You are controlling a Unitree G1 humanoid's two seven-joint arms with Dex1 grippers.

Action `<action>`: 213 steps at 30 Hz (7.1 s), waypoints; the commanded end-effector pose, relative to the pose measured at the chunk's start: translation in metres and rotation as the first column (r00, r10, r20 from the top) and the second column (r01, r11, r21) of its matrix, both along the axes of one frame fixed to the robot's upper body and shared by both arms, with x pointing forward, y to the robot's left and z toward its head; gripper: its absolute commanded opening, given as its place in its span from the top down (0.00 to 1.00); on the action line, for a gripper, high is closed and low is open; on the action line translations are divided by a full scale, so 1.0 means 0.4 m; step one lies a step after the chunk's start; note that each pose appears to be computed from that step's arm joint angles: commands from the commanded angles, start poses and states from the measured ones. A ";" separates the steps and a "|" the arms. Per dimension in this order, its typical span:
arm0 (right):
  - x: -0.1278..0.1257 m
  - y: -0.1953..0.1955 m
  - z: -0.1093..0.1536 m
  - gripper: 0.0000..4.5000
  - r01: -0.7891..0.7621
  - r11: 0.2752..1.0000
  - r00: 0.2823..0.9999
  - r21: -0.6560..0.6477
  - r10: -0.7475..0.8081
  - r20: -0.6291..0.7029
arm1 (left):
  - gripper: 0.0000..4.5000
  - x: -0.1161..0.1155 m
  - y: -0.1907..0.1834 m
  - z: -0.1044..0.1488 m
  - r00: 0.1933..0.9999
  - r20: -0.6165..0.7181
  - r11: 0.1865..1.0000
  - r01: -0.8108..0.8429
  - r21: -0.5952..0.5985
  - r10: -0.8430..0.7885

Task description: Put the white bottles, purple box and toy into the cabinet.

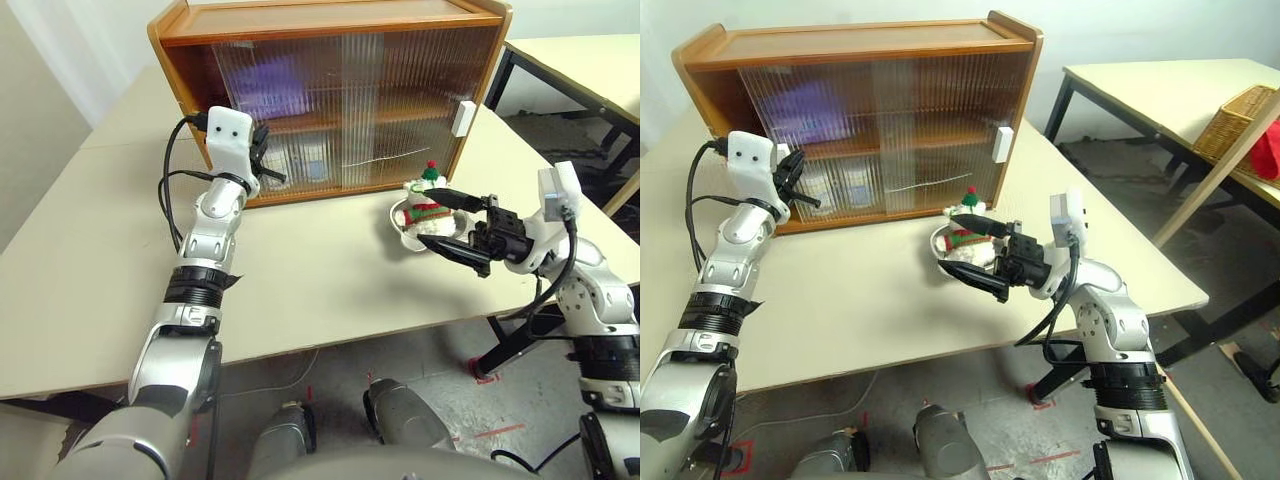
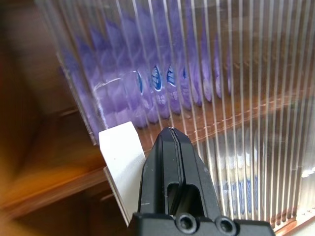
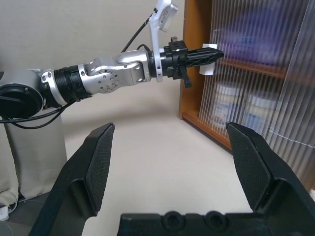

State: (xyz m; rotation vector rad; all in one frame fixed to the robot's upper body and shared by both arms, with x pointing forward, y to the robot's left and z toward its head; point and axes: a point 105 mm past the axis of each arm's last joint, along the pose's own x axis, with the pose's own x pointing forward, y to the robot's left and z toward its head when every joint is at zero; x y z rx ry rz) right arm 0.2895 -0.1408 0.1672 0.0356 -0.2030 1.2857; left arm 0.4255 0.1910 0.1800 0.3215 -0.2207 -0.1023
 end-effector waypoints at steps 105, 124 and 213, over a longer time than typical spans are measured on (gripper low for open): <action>0.343 -0.289 0.085 1.00 0.802 0.561 0.598 -0.207 -0.753 0.276 | 0.00 -0.424 0.021 -0.062 0.692 -0.152 0.708 0.680 -0.191 -0.706; 0.354 -0.176 0.095 1.00 0.694 0.704 0.717 -0.147 -0.662 0.218 | 0.00 -0.427 0.034 -0.072 0.700 -0.160 0.718 0.669 -0.192 -0.696; 0.074 -0.191 -0.044 0.00 0.246 0.681 0.635 -0.689 -0.650 -0.416 | 0.00 -0.424 0.036 -0.071 0.704 -0.171 0.725 0.662 -0.191 -0.689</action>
